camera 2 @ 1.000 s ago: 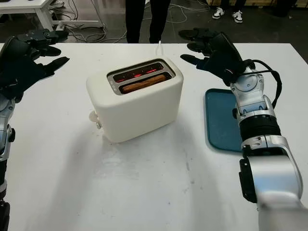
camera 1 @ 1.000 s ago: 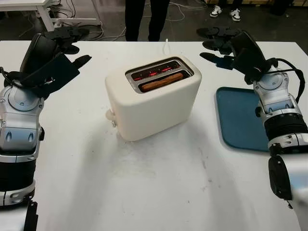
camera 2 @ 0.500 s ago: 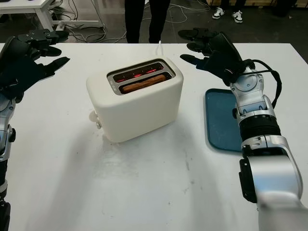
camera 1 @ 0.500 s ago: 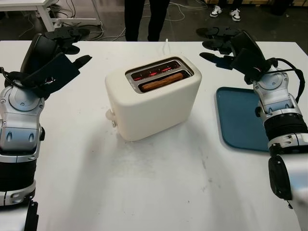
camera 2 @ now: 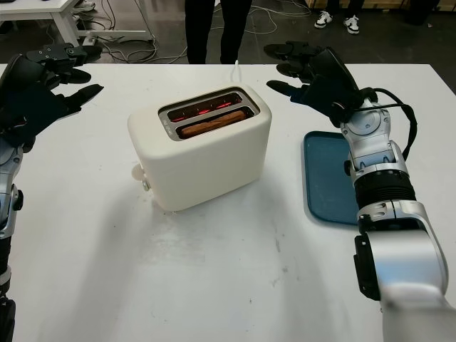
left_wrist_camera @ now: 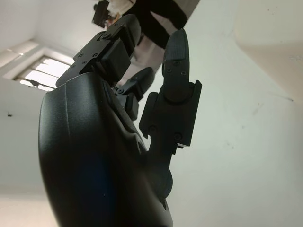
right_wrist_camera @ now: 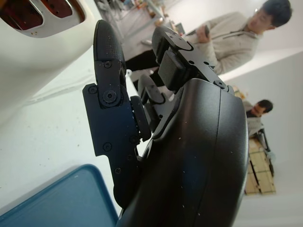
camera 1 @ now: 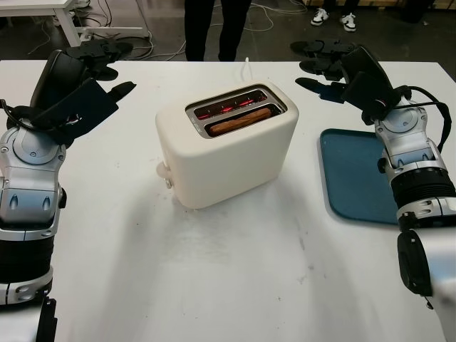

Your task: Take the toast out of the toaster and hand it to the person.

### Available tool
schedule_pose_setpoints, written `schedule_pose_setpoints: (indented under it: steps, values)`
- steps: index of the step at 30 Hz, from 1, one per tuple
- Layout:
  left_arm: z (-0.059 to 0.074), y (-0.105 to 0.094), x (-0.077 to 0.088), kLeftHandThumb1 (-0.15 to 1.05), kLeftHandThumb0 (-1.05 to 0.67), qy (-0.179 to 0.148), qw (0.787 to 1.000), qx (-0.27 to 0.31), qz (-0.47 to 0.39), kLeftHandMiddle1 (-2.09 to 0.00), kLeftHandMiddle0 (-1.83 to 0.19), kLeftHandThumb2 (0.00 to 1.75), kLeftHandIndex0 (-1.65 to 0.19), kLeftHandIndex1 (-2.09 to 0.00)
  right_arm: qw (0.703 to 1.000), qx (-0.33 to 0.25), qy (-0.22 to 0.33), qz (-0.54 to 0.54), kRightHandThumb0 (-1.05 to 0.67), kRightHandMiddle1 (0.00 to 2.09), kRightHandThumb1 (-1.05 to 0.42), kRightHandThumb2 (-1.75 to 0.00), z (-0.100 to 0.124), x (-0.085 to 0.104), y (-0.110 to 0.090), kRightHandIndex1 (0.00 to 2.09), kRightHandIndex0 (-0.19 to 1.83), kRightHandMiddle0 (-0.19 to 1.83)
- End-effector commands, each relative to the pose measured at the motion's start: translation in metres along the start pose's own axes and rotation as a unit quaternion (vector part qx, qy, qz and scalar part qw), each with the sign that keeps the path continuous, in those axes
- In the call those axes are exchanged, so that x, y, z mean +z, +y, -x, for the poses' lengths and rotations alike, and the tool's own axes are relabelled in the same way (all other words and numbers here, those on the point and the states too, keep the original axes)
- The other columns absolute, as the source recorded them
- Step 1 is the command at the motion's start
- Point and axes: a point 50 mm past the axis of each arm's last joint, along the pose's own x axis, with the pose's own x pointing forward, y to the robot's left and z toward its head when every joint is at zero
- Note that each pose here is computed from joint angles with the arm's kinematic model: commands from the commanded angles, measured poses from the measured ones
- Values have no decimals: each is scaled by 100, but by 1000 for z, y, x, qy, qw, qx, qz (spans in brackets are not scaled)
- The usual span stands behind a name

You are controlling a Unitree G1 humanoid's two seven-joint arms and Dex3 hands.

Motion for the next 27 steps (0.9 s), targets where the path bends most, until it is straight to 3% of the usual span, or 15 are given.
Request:
schedule_pose_setpoints:
  steps: [1, 18, 27]
  values:
    - [0, 2, 1, 92, -42, 1, 1000, 3, -2, -77, -30, 20, -60, -2, 1000, 0, 1, -3, -64, 0, -92, -22, 1, -1, 2, 0, 58, 56]
    - [0, 2, 0, 92, -39, -1, 1000, 2, -7, -77, -31, 20, -60, -2, 1000, -2, -9, -3, -62, 0, -92, -21, 0, 1, 0, 1, 59, 56]
    - [0, 1, -1, 92, -43, -3, 1000, 2, -9, -78, -32, 19, -60, -2, 995, -2, -82, -58, -64, 2, -91, -5, -11, 29, -16, 2, 62, 59]
